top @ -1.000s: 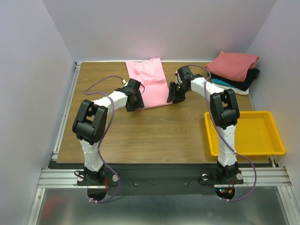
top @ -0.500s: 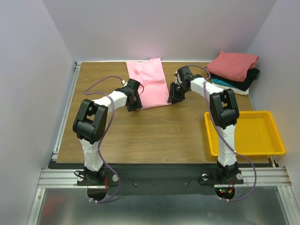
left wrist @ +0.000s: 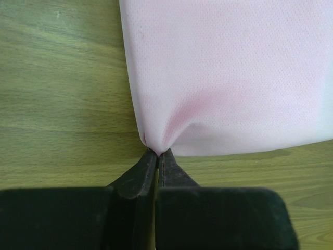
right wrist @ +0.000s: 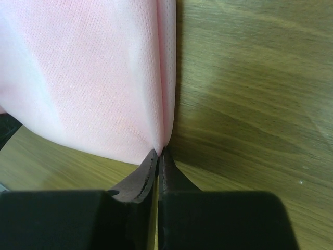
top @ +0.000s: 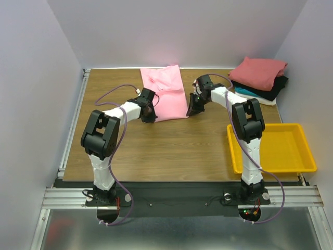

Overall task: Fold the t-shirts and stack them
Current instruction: Fold the tshirt, then neatly place the folded tshirt to the corner

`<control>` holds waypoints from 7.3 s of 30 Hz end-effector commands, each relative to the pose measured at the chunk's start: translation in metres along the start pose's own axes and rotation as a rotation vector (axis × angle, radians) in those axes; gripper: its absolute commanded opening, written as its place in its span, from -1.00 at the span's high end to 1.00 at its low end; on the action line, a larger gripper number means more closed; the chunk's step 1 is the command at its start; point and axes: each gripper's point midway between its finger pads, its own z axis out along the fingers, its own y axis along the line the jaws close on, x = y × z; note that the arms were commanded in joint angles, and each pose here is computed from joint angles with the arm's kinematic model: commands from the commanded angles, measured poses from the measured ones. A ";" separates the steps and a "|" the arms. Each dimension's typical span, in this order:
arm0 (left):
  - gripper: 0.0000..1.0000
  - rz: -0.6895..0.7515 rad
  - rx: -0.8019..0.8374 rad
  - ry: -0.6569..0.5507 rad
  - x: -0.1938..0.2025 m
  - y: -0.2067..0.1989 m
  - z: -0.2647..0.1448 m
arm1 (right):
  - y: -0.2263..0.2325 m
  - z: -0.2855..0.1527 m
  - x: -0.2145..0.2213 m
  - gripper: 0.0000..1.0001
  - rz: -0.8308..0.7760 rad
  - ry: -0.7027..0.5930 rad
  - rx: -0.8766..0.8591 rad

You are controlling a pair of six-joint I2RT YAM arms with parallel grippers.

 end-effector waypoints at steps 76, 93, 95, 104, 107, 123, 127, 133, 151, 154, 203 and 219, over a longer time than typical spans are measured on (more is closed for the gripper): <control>1.00 -0.336 0.670 0.402 0.183 -0.070 -0.243 | 0.084 -0.196 0.129 0.99 0.075 0.164 0.024; 1.00 -0.302 0.565 0.371 0.142 -0.042 -0.187 | 0.072 -0.141 0.074 0.99 0.021 0.133 0.049; 1.00 -0.308 0.548 0.367 0.134 -0.039 -0.177 | 0.069 -0.131 0.068 0.99 0.021 0.140 0.059; -0.97 -0.300 0.352 0.104 0.014 -0.007 -0.136 | 0.051 -0.097 -0.023 -0.03 -0.011 -0.069 0.098; -0.97 -0.268 0.275 0.007 -0.024 -0.003 -0.146 | 0.064 -0.118 -0.047 -0.38 -0.033 -0.154 0.074; -0.97 -0.184 0.252 0.025 0.020 0.005 -0.156 | 0.039 -0.141 0.019 -0.55 -0.094 -0.082 -0.006; -0.97 -0.116 0.268 0.023 0.033 -0.013 -0.161 | 0.032 -0.140 0.047 -0.53 -0.071 -0.049 -0.018; -0.97 -0.074 0.307 0.085 0.057 -0.047 -0.151 | 0.019 -0.138 0.087 -0.51 -0.041 0.014 -0.011; -0.97 0.033 0.306 0.284 0.087 -0.093 -0.079 | -0.068 -0.097 0.114 -0.50 -0.008 0.069 0.323; -0.97 0.030 0.298 0.294 0.092 -0.089 -0.074 | -0.079 -0.089 0.117 -0.50 -0.006 0.081 0.358; -0.97 0.090 0.143 0.202 0.090 -0.046 -0.074 | -0.052 -0.081 0.072 -0.89 0.045 -0.043 -0.215; -0.97 0.097 0.227 0.305 0.116 -0.064 -0.057 | -0.025 -0.045 0.104 -0.89 -0.017 0.050 -0.245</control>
